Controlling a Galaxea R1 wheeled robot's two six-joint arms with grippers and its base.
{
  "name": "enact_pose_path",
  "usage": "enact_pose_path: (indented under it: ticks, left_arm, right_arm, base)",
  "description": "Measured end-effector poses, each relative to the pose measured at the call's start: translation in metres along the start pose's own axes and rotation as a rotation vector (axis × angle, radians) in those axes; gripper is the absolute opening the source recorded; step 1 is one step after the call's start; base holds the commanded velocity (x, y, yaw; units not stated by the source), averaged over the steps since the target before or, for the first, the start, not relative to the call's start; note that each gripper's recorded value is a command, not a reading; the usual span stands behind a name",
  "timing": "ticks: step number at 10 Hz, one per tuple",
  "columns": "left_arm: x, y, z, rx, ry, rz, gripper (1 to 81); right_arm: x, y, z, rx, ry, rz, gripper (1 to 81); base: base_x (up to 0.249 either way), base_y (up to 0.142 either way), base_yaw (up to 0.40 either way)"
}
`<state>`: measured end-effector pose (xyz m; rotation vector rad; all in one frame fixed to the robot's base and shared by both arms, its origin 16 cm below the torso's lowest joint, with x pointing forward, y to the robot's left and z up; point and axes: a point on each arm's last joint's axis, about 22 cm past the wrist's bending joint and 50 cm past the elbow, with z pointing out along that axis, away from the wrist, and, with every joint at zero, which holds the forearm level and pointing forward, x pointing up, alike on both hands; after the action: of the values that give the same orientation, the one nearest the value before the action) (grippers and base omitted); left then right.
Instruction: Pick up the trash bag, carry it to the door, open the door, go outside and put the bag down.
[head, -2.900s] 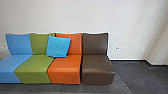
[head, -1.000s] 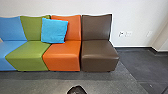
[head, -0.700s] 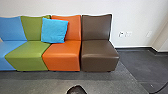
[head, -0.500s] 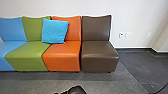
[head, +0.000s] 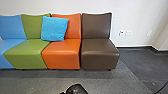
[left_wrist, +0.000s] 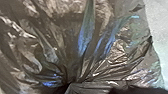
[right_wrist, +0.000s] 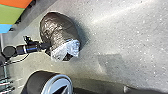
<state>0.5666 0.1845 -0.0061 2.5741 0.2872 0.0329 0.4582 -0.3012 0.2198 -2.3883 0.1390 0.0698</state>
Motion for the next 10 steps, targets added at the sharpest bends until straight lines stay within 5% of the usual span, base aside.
enact_pose_path:
  ticks: [3,4,10]
  left_arm:
    - [-0.039,-0.036,0.06,0.015,-0.109,-0.078,81.1]
    - [-0.04,-0.041,0.065,0.017,-0.123,-0.098,81.1]
    - [-0.044,-0.061,0.075,0.064,-0.123,-0.176,81.1]
  right_arm:
    - [-0.003,0.033,0.053,0.009,-0.088,0.07,81.1]
    - [-0.002,0.036,0.062,0.011,-0.1,0.082,81.1]
    - [-0.001,0.043,0.063,0.005,-0.1,0.095,81.1]
  base:
    - [0.0,0.0,0.0]
    - [0.0,0.0,0.0]
    - [0.0,0.0,0.0]
